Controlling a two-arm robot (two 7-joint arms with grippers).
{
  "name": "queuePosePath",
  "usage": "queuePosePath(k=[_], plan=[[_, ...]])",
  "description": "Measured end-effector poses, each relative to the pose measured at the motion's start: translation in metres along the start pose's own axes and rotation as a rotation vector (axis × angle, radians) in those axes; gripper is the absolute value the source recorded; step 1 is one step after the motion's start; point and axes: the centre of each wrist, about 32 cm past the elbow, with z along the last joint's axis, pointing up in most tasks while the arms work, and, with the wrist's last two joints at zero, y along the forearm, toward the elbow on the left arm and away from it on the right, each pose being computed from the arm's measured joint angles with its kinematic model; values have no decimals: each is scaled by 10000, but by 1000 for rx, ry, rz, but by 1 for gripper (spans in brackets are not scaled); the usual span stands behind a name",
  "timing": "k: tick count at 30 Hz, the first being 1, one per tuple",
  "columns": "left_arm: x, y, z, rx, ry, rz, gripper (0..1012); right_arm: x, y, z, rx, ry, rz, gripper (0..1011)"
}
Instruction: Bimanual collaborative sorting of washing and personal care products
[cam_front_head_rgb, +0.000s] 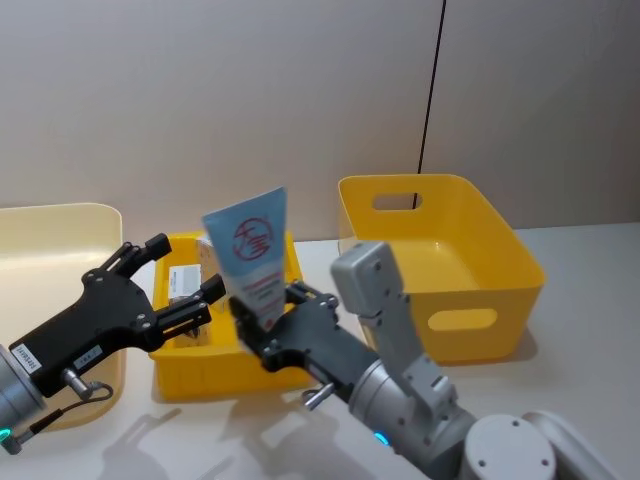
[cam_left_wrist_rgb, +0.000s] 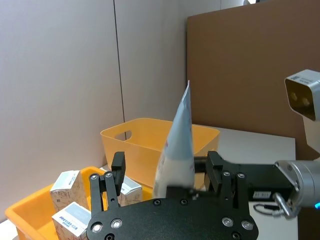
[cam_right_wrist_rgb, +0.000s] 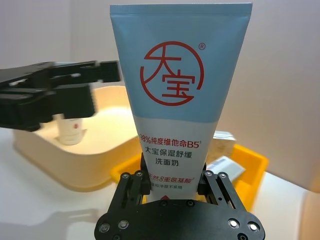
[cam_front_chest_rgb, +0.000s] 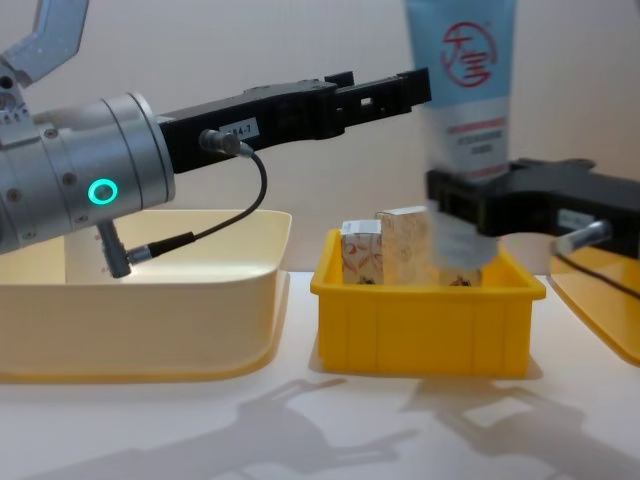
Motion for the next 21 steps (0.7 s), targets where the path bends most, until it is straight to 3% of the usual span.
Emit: queuePosePath(k=[9, 21], plan=[[0, 0, 0, 0, 0, 0, 1002, 165, -105, 36, 28, -27, -117, 472], [0, 0, 0, 0, 0, 0, 1001, 563, -143, 126, 112, -101, -310, 472]])
